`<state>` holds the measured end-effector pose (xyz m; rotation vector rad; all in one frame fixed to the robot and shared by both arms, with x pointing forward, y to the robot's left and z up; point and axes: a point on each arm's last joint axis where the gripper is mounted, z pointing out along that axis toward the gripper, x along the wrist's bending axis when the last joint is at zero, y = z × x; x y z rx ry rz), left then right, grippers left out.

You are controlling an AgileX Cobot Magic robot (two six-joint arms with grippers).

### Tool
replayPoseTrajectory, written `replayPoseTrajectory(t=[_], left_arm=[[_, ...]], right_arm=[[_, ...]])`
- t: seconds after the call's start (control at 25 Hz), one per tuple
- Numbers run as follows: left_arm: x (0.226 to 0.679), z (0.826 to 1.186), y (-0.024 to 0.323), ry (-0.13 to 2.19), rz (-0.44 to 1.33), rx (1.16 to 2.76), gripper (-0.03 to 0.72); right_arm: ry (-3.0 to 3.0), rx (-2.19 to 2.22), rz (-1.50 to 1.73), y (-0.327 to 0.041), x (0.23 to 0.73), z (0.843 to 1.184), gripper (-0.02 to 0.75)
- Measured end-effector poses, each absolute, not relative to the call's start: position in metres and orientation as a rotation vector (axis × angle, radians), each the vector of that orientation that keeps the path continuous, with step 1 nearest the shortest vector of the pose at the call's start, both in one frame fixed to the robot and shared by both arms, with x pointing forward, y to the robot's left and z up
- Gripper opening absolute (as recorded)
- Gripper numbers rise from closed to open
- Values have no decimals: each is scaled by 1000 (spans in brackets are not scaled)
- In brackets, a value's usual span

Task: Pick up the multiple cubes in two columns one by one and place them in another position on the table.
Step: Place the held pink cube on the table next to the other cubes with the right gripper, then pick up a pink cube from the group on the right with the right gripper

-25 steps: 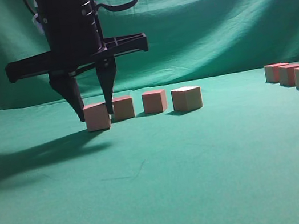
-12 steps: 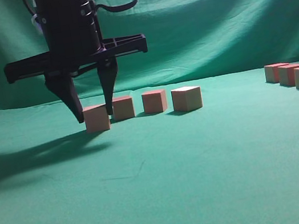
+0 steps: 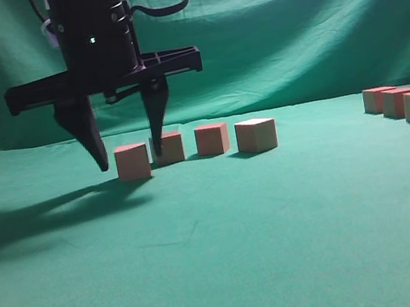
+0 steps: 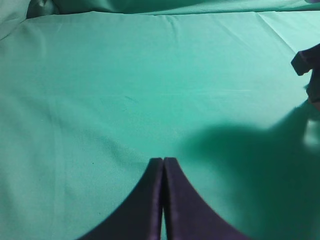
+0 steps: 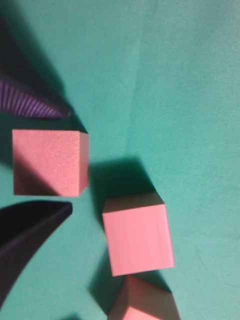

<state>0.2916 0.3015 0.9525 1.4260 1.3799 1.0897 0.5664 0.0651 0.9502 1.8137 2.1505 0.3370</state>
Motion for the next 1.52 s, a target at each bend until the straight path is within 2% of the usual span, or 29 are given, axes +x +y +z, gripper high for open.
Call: replayPoseTrajectory(t=[0.16, 0.32, 0.48, 0.52, 0.68, 0.8, 1.04, 1.24, 1.36, 1.52], left_arm=[[292, 953, 301, 1380, 1090, 1426, 0], [292, 953, 301, 1380, 1090, 1426, 0], [292, 953, 301, 1380, 1090, 1426, 0], [292, 953, 301, 1380, 1090, 1426, 0], [292, 953, 301, 1380, 1090, 1426, 0], [292, 953, 301, 1380, 1090, 1426, 0], [292, 953, 301, 1380, 1090, 1426, 0], [292, 953, 301, 1380, 1090, 1426, 0], [292, 953, 301, 1380, 1090, 1426, 0], [292, 953, 301, 1380, 1090, 1426, 0]], right_arm=[[2151, 1817, 313, 64, 566, 950, 574], [2148, 1823, 322, 63, 565, 956, 570], [2136, 1819, 348, 62, 561, 984, 570], [2137, 1790, 364, 62, 561, 996, 529], [2138, 1651, 533, 63, 555, 1056, 528], [2117, 1518, 640, 48, 548, 1107, 528], [2016, 1381, 804, -5, 527, 1199, 528], [1886, 1441, 891, -75, 514, 1251, 528], [1838, 1520, 829, -116, 512, 1251, 528], [1817, 1655, 621, -160, 521, 1215, 528]])
